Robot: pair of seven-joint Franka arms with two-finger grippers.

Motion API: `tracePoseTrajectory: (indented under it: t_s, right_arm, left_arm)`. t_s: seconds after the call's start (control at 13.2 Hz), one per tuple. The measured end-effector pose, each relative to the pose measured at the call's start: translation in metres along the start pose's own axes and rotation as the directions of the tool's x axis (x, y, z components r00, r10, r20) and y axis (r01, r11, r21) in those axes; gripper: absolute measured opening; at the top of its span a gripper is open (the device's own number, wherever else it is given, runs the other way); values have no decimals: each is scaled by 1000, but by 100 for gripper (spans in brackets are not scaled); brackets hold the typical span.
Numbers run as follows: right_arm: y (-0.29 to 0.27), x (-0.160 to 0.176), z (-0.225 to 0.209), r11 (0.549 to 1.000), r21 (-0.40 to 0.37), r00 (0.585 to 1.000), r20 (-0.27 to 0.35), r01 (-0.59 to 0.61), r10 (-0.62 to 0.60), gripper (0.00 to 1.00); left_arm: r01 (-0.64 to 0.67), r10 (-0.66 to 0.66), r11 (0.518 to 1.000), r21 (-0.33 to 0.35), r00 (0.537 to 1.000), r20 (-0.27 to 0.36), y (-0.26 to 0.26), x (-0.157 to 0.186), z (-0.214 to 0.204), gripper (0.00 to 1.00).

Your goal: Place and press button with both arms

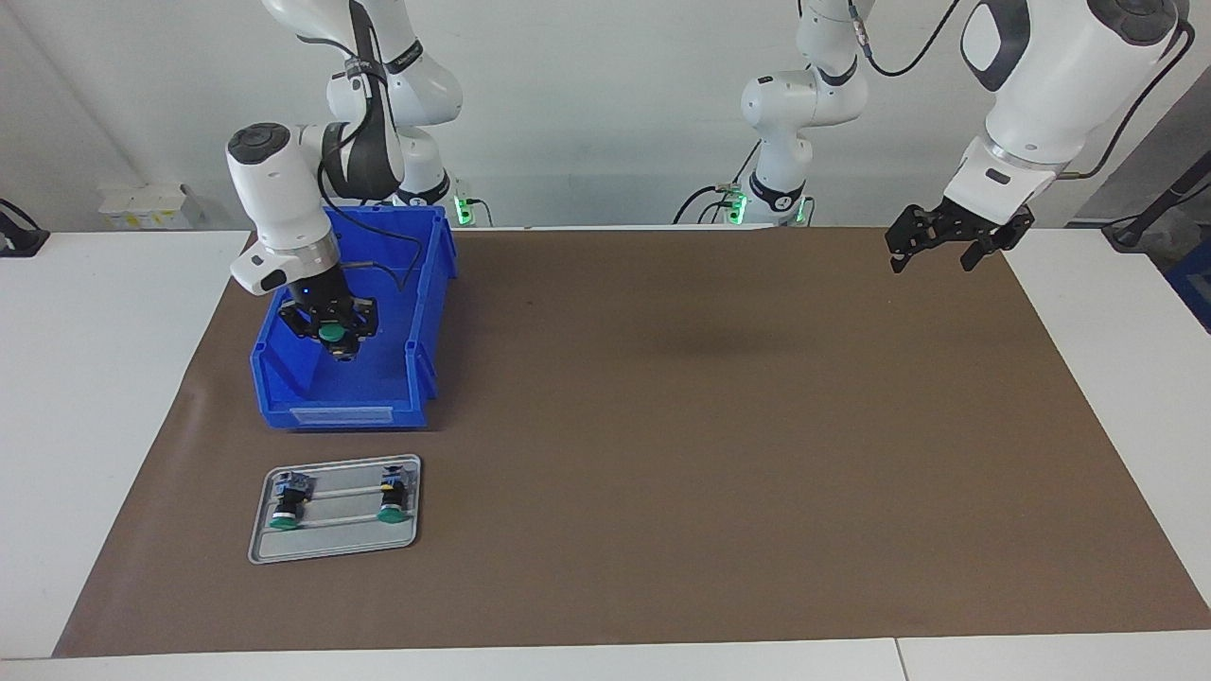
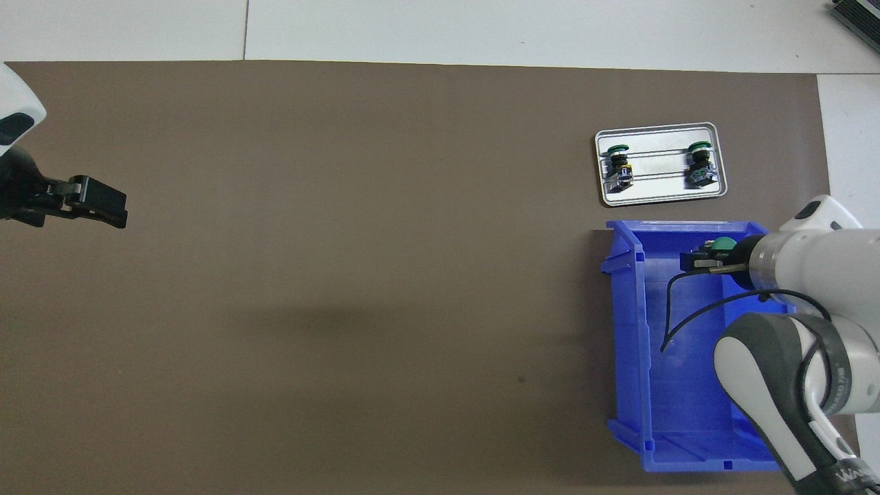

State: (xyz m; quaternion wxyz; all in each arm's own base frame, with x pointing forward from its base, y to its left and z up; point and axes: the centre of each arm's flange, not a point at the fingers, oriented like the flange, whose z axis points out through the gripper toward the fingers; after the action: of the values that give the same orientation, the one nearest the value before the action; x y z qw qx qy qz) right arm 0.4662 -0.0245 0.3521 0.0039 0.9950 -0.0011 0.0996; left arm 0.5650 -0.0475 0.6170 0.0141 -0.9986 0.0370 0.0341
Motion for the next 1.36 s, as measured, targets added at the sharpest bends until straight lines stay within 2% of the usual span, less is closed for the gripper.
tracePoseTrajectory:
  t_s: [0.15, 0.38, 0.53, 0.68, 0.76, 0.83, 0.91, 1.06, 1.36]
  right_arm:
    - [-1, -19, 25, 1000, -1, 1000, -23, 0, 0, 38]
    - [-1, -30, 50, 1000, -3, 1000, -8, -1, 1, 38]
    - [1, -30, 52, 1000, -5, 1000, -4, -5, 5, 55]
    - [2, -25, 47, 1000, -6, 1000, -19, -7, 7, 80]
    - [3, -18, 38, 1000, -6, 1000, -30, -9, 9, 90]
    - [4, -8, 24, 1000, -5, 1000, -22, -11, 11, 99]
    - [5, 6, 2, 1000, -3, 1000, 4, -16, 17, 100]
    - [8, 37, -58, 1000, 0, 998, 54, -23, 23, 100]
    - [14, 79, -175, 1000, -2, 996, 86, -29, 29, 100]
  left_arm:
    - [0, 0, 1000, 0, 1000, 0, 0, 0, 0, 100]
    - [0, 0, 1000, 0, 1000, 0, 0, 0, 0, 100]
    - [0, 0, 1000, 0, 1000, 0, 0, 0, 0, 100]
    - [0, 0, 1000, 0, 1000, 0, 0, 0, 0, 100]
    - [0, 0, 1000, 0, 1000, 0, 0, 0, 0, 100]
    - [0, 0, 1000, 0, 1000, 0, 0, 0, 0, 100]
    - [0, 0, 1000, 0, 1000, 0, 0, 0, 0, 100]
    - [0, 0, 1000, 0, 1000, 0, 0, 0, 0, 100]
    - [0, 0, 1000, 0, 1000, 0, 0, 0, 0, 100]
